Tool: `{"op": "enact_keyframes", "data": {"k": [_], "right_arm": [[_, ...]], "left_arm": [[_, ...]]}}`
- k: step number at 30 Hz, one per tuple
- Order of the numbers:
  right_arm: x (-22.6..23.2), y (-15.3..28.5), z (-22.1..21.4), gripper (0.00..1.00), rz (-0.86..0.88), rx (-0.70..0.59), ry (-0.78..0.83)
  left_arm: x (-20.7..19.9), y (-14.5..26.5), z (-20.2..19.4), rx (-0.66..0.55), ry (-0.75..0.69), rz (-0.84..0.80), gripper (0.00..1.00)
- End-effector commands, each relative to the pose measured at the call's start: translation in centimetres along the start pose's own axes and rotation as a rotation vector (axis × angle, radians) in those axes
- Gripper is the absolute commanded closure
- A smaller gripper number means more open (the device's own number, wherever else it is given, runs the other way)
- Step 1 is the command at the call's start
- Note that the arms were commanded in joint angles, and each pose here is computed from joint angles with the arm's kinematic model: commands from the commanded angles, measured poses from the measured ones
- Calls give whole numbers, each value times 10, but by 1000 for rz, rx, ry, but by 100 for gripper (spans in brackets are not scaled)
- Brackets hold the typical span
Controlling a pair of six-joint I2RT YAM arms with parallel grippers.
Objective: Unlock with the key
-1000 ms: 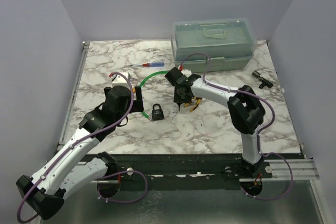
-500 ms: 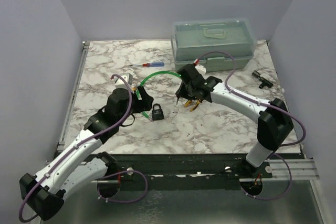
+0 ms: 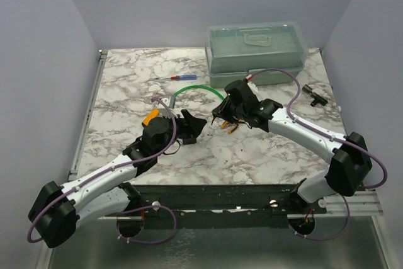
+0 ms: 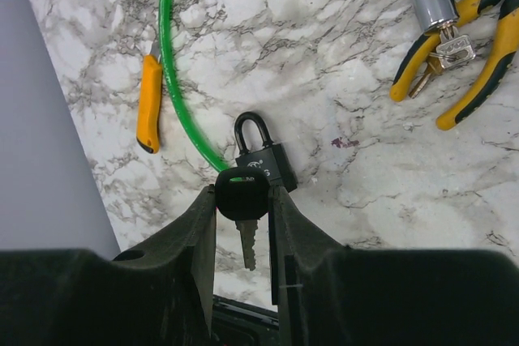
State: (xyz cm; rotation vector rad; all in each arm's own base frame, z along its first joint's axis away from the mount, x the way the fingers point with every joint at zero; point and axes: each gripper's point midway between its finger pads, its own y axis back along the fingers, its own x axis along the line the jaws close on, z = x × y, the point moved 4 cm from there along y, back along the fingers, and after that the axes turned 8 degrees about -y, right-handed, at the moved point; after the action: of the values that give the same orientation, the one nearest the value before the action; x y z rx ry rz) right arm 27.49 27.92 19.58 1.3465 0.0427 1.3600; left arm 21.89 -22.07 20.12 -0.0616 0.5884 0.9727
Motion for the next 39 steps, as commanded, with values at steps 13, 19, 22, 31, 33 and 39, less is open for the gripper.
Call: {"op": "enact_keyframes", "data": {"k": [13, 19, 22, 31, 33, 39], "right_arm": [[16, 24, 7, 89, 99, 2, -58], [19, 30, 9, 89, 122, 4, -65], [21, 33, 9, 89, 134, 7, -67], [18, 35, 7, 90, 140, 16, -71], [18, 35, 6, 90, 143, 19, -71], [17, 34, 5, 90, 146, 23, -73]], "left_arm": [[-33, -20, -2, -47, -11, -194, 47], [-34, -27, -3, -44, -30, -190, 52], [-34, -31, -4, -36, -36, -191, 54], [-37, -38, -3, -45, -35, -199, 61], [-39, -38, -3, -45, -36, -208, 61], [-42, -40, -2, -47, -47, -224, 70]]}}
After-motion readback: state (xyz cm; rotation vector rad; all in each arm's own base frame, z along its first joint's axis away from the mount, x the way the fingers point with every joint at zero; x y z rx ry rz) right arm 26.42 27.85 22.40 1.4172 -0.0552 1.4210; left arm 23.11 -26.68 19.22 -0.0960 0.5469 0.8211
